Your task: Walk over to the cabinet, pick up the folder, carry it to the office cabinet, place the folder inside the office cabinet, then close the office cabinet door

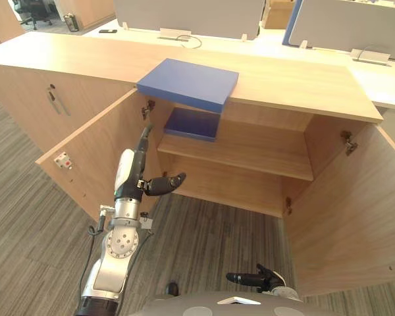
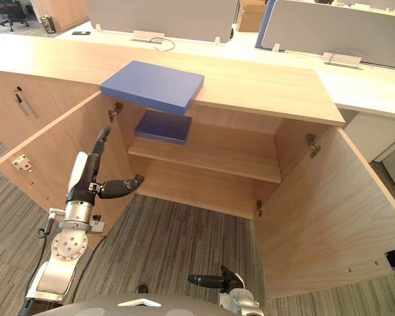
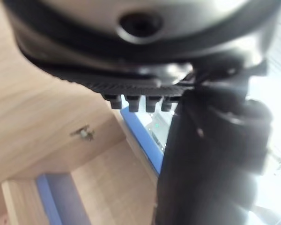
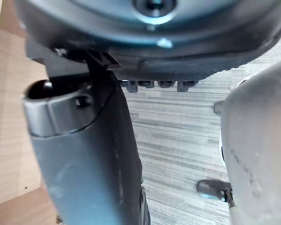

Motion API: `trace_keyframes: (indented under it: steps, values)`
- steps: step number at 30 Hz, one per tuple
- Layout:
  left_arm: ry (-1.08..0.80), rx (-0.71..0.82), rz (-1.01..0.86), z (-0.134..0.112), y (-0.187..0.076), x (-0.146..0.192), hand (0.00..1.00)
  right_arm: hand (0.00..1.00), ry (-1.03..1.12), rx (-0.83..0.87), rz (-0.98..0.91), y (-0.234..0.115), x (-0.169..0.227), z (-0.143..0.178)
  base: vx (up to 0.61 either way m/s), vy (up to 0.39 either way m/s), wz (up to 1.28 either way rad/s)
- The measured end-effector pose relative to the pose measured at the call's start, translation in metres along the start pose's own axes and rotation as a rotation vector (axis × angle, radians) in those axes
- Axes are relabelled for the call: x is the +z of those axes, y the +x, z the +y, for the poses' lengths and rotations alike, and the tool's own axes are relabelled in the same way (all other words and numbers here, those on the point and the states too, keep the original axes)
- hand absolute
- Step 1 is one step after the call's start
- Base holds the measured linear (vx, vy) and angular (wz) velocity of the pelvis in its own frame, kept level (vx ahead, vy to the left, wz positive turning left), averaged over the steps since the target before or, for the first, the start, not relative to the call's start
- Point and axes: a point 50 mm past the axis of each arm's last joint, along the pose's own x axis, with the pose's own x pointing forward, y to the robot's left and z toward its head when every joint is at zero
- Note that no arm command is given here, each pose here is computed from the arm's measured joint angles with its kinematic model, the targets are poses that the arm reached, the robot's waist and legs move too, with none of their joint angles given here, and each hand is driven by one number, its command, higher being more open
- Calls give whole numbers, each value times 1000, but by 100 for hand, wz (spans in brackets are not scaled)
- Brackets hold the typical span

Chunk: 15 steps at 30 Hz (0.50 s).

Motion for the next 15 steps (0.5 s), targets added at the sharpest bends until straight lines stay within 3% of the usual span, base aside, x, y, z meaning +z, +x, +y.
trace_keyframes:
  steps: [15]
  values:
    - [380,94,-243,13,63,35,100,100,-50,24,11,1,1,8,50,-14,-6]
